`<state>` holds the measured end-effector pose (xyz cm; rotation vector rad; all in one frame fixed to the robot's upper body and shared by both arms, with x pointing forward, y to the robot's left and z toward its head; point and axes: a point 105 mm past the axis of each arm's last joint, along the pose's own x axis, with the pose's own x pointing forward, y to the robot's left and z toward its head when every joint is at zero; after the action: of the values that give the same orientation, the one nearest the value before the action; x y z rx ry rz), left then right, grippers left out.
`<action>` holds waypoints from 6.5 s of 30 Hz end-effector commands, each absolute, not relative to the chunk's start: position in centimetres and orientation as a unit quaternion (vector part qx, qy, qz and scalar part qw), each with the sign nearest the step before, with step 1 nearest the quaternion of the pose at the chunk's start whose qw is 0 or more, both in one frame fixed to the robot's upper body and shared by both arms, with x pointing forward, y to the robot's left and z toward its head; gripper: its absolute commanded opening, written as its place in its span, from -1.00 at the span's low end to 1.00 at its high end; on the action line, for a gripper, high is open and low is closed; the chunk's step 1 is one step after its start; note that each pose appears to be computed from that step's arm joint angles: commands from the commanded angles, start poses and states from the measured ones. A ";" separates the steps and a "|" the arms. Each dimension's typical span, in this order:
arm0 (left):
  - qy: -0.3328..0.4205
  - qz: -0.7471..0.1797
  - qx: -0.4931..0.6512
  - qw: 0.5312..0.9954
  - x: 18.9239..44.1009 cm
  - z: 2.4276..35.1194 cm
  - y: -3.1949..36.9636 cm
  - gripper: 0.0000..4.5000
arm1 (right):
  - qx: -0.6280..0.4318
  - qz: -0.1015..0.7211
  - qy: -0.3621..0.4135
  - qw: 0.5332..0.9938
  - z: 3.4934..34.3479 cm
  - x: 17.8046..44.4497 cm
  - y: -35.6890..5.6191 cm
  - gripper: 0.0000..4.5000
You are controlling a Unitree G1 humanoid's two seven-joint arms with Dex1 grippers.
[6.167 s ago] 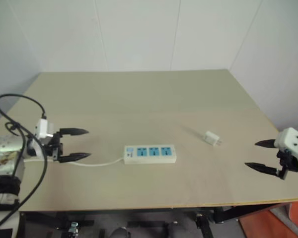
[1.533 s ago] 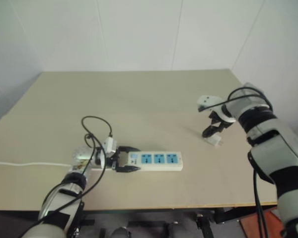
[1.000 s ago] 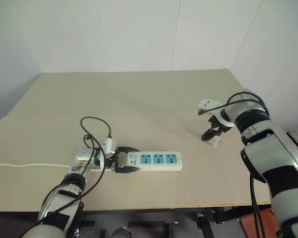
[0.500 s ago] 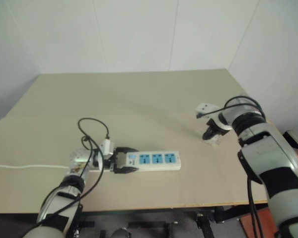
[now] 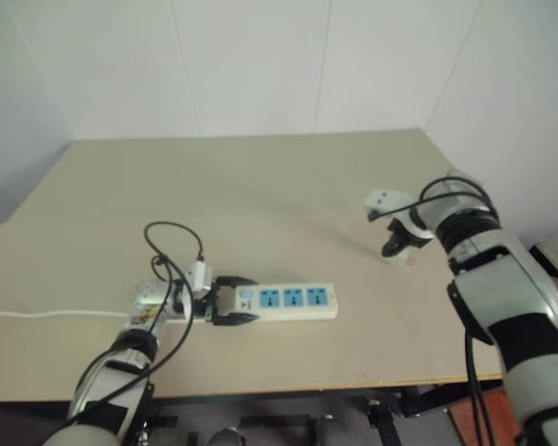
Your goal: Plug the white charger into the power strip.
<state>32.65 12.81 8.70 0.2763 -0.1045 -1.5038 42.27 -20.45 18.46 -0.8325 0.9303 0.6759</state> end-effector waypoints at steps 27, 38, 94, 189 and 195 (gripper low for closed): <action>-0.032 -0.691 0.117 0.712 31.7 9.1 13.0 0.45 | 0.023 0.645 -0.145 0.750 20.0 35.1 -5.6 -0.51; -0.024 -0.689 0.121 0.714 31.6 9.2 13.6 0.45 | 0.047 0.663 -0.113 0.738 16.7 33.3 -4.0 -0.51; -0.017 -0.687 0.123 0.716 31.8 9.2 13.9 0.45 | -0.017 0.668 -0.053 0.742 10.5 32.3 -5.3 -0.51; 0.056 -0.593 0.227 0.771 25.4 18.3 28.4 0.99 | -0.326 0.560 0.053 0.759 21.9 25.9 -25.3 1.00; 0.054 -0.601 0.225 0.765 25.6 18.2 27.7 0.99 | -0.331 0.546 0.070 0.766 21.3 25.6 -25.8 1.00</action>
<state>25.49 27.87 17.19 0.4663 0.1544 -1.3068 25.86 -25.62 19.80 -0.6705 0.1863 1.2122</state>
